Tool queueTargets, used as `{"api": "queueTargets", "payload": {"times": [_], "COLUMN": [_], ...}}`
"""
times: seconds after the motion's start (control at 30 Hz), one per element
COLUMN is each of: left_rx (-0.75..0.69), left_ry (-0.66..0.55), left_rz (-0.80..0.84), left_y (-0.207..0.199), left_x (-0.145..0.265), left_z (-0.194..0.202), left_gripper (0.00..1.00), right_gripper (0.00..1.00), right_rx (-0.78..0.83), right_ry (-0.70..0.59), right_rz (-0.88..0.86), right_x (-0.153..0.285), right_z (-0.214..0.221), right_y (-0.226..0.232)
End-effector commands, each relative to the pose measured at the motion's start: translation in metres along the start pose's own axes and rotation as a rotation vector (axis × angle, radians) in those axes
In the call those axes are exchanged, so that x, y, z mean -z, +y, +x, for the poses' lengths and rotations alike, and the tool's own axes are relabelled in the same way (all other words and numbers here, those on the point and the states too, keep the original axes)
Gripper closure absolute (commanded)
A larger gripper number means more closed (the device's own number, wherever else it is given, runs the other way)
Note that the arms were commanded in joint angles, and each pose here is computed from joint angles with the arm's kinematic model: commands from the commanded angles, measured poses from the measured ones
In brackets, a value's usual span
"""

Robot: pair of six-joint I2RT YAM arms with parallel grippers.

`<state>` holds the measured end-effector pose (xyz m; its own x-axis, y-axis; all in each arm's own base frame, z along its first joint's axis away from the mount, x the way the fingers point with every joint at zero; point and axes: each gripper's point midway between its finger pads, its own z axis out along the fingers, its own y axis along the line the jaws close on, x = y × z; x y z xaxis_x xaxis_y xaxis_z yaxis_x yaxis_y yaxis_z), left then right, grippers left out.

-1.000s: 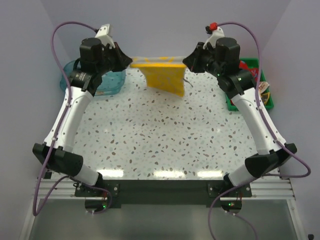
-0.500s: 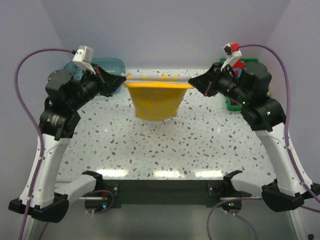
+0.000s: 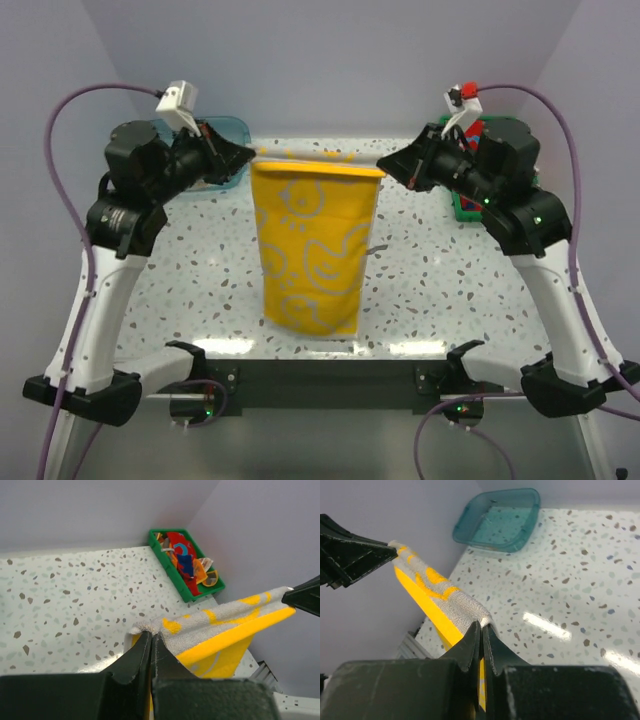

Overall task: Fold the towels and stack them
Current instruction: Flatten out the crumpled towel

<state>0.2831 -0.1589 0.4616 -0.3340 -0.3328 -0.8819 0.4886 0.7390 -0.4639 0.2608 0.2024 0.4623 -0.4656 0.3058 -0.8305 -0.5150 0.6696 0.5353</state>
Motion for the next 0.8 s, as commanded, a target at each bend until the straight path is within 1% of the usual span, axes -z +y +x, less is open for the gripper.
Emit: {"api": "queueTargets", "payload": {"times": [0.0, 0.03, 0.13, 0.17, 0.2, 0.23, 0.27, 0.3, 0.33, 0.37, 0.4, 0.43, 0.47, 0.53, 0.57, 0.63, 0.73, 0.77], "left_rx": [0.024, 0.025, 0.021, 0.022, 0.025, 0.017, 0.023, 0.016, 0.015, 0.026, 0.025, 0.034, 0.044, 0.057, 0.07, 0.088, 0.134, 0.152], "left_ry": [0.038, 0.048, 0.094, 0.107, 0.128, 0.144, 0.18, 0.169, 0.182, 0.224, 0.222, 0.242, 0.275, 0.31, 0.342, 0.378, 0.448, 0.482], "left_rz": [-0.266, -0.289, -0.33, -0.335, -0.342, -0.344, -0.362, -0.357, -0.361, -0.375, -0.37, -0.361, -0.365, -0.358, -0.365, -0.365, -0.349, -0.35], "left_y": [0.082, 0.092, 0.126, 0.133, 0.147, 0.154, 0.171, 0.173, 0.179, 0.193, 0.195, 0.197, 0.205, 0.208, 0.212, 0.212, 0.205, 0.202], "left_x": [-0.039, -0.047, -0.088, -0.099, -0.121, -0.132, -0.151, -0.16, -0.168, -0.182, -0.188, -0.193, -0.2, -0.203, -0.2, -0.194, -0.173, -0.159], "left_z": [0.027, 0.033, 0.052, 0.056, 0.063, 0.067, 0.081, 0.075, 0.078, 0.095, 0.093, 0.099, 0.112, 0.125, 0.137, 0.151, 0.178, 0.192], "left_gripper": [1.0, 1.0, 1.0, 1.0, 1.0, 1.0, 1.0, 1.0, 1.0, 1.0, 1.0, 1.0, 1.0, 1.0, 1.0, 1.0, 1.0, 1.0], "right_gripper": [1.0, 1.0, 1.0, 1.0, 1.0, 1.0, 1.0, 1.0, 1.0, 1.0, 1.0, 1.0, 1.0, 1.0, 1.0, 1.0, 1.0, 1.0], "right_rx": [-0.024, -0.034, -0.026, -0.029, -0.031, -0.032, -0.036, -0.038, -0.037, -0.045, -0.046, -0.05, -0.058, -0.077, -0.083, -0.104, -0.158, -0.181], "right_ry": [-0.026, 0.015, 0.02, 0.041, 0.048, 0.045, 0.079, 0.091, 0.086, 0.126, 0.136, 0.141, 0.167, 0.194, 0.21, 0.262, 0.343, 0.368], "right_rz": [0.237, 0.272, 0.311, 0.334, 0.344, 0.354, 0.377, 0.388, 0.386, 0.4, 0.404, 0.41, 0.422, 0.429, 0.418, 0.422, 0.432, 0.426], "right_x": [-0.031, -0.05, -0.083, -0.104, -0.113, -0.122, -0.139, -0.148, -0.154, -0.167, -0.171, -0.174, -0.178, -0.179, -0.178, -0.172, -0.155, -0.149], "right_z": [0.006, 0.02, 0.026, 0.033, 0.034, 0.03, 0.039, 0.041, 0.036, 0.048, 0.05, 0.05, 0.058, 0.068, 0.073, 0.093, 0.125, 0.135], "right_y": [-0.067, -0.085, -0.111, -0.129, -0.137, -0.145, -0.162, -0.17, -0.175, -0.19, -0.195, -0.2, -0.21, -0.219, -0.218, -0.222, -0.223, -0.22]}}
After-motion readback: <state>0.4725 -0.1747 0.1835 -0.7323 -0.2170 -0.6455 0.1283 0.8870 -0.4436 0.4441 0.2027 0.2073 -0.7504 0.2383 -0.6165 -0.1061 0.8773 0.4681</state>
